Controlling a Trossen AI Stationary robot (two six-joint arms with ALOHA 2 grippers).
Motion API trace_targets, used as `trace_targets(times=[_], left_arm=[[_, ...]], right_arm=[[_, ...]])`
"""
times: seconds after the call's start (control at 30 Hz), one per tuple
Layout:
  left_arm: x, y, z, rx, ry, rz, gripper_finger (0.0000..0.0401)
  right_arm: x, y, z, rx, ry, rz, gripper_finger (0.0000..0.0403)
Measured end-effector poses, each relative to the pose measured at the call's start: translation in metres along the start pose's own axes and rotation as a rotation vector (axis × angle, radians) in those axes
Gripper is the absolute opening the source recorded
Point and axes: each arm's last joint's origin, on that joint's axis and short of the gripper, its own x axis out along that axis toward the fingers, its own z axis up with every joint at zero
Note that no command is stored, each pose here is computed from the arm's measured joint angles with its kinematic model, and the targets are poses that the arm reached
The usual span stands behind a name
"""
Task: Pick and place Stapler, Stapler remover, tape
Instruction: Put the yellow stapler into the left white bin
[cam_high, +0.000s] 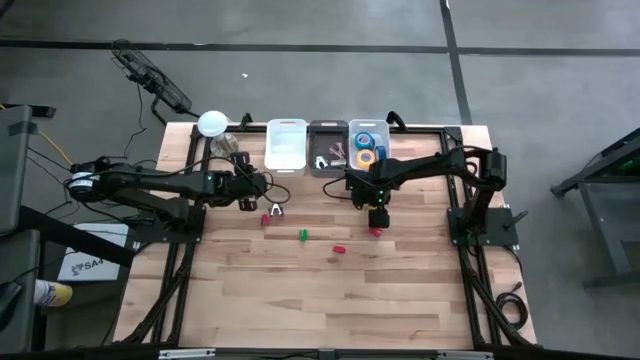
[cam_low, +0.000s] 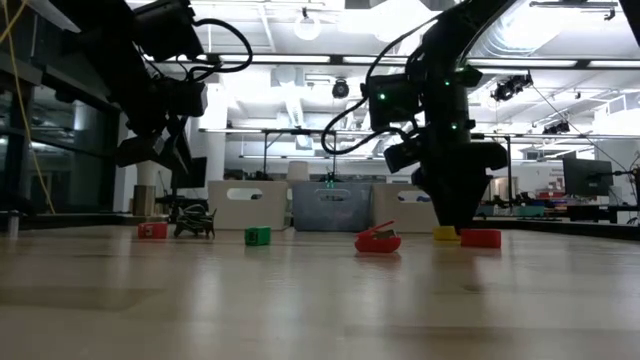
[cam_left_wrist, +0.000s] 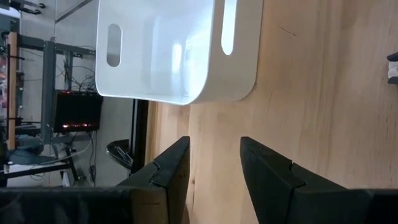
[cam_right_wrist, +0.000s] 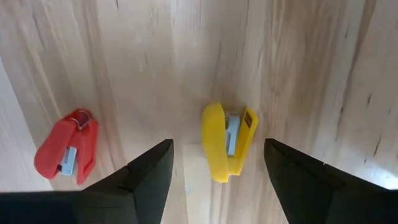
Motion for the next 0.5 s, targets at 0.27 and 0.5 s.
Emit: trace_targets(times=[0.27,0.5], left_arm=[[0.0,0.0,0.0,0.0,0.0,0.0,0.0138],[0.0,0.0,0.0,0.0,0.0,0.0,0.0138]], right_arm=[[0.011,0.0,-0.009,-0.026,0.017,-0.03,0.0223],[0.014,0.001,-0.011,-0.011,0.014,-0.026,0.022]])
